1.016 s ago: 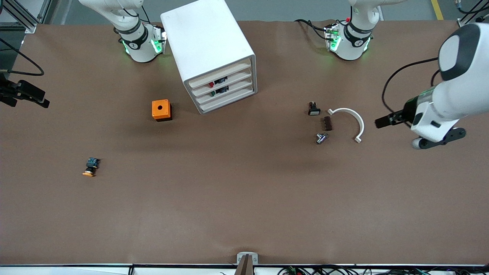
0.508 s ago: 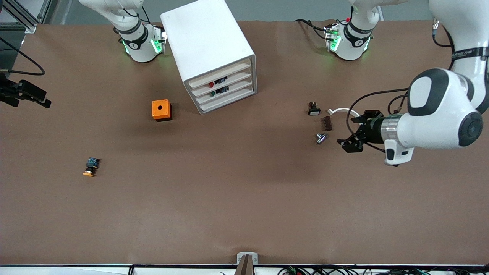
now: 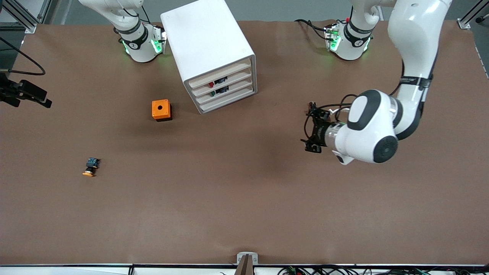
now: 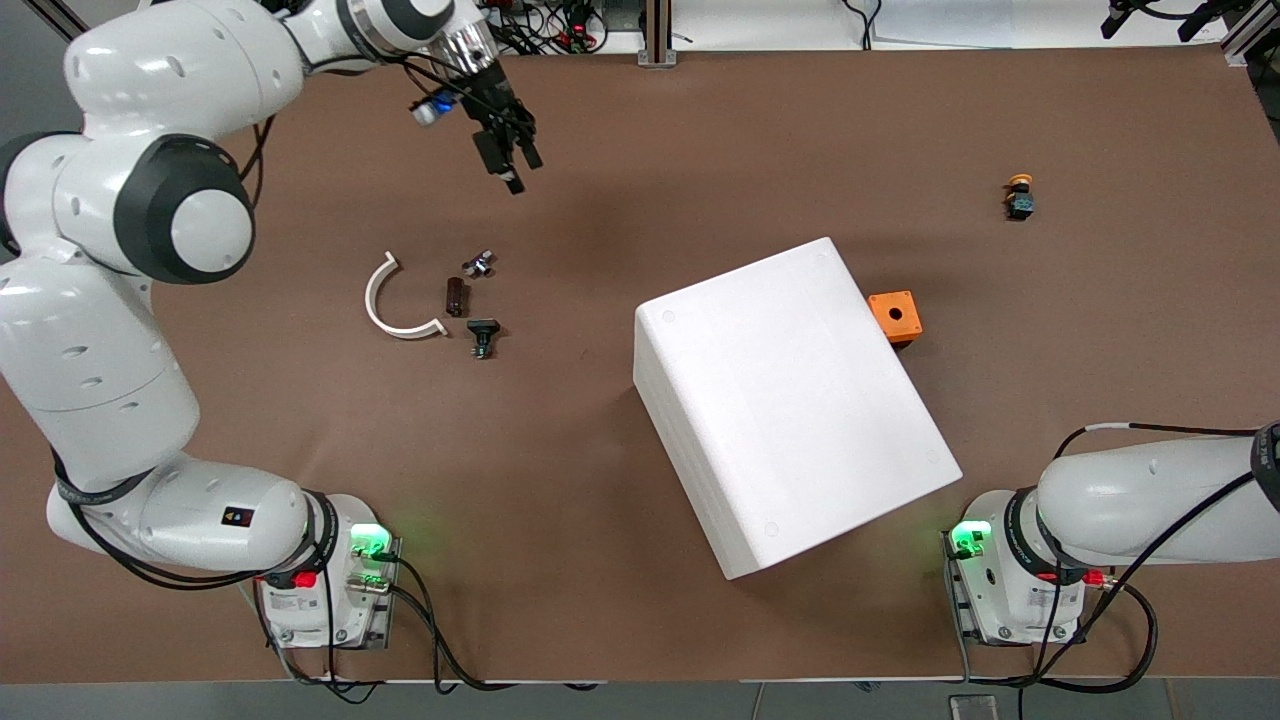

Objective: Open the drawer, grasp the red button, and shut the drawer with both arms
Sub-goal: 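Grasp the drawer handle with the left gripper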

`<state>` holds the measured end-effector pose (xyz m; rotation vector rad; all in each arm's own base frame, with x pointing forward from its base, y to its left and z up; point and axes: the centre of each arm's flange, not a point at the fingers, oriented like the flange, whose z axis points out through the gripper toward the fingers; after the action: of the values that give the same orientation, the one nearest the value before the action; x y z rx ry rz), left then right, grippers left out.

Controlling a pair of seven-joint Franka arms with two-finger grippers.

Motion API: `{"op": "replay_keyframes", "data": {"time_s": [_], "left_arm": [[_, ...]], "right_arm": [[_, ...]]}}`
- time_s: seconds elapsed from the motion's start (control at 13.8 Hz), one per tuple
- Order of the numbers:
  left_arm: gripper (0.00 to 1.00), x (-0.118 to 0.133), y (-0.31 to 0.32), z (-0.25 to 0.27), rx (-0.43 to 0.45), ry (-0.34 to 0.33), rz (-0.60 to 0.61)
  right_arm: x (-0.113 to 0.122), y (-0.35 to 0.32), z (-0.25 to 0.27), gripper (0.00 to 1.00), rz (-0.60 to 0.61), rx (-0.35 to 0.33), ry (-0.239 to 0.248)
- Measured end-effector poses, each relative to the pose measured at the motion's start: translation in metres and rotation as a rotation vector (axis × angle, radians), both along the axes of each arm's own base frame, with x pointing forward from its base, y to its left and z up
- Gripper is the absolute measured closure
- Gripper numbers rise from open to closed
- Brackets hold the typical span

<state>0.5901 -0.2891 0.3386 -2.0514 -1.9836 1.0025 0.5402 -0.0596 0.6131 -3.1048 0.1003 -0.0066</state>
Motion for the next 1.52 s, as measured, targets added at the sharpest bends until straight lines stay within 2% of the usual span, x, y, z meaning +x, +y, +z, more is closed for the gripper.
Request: {"op": "replay_keyframes", "data": {"time_s": [0.36, 0.44, 0.58, 0.65, 0.73, 0.87, 1.23, 1.52], "left_arm": [[0.0, -0.035, -0.075, -0.06, 0.007, 0.374, 0.261], [0.06, -0.042, -0.086, -0.072, 0.029, 0.437, 0.297], [0.3, -0.061, -0.111, -0.091, 0.095, 0.536, 0.343], [0.38, -0.072, -0.125, -0.098, 0.127, 0.578, 0.356], [0.39, -0.084, -0.14, -0.103, 0.154, 0.612, 0.363], [0.42, -0.105, -0.165, -0.108, 0.188, 0.658, 0.363], [0.42, -0.144, -0.203, -0.115, 0.232, 0.682, 0.31], [0.52, -0.165, -0.219, -0.126, 0.256, 0.693, 0.274]], "right_arm": [[0.0, -0.001, 0.0, 0.0, 0.001, -0.011, 0.001], [0.0, -0.001, 0.0, 0.0, 0.001, -0.013, 0.001], [0.0, -0.001, 0.0, 0.0, 0.001, -0.014, 0.001], [0.0, -0.001, 0.0, 0.0, 0.001, -0.014, 0.001], [0.0, -0.001, 0.0, 0.0, 0.001, -0.015, 0.001], [0.0, -0.001, 0.0, 0.0, 0.001, -0.015, 0.001], [-0.001, -0.001, 0.0, 0.0, 0.001, -0.015, 0.005], [-0.002, -0.003, 0.002, 0.0, -0.001, -0.016, 0.016]]}}
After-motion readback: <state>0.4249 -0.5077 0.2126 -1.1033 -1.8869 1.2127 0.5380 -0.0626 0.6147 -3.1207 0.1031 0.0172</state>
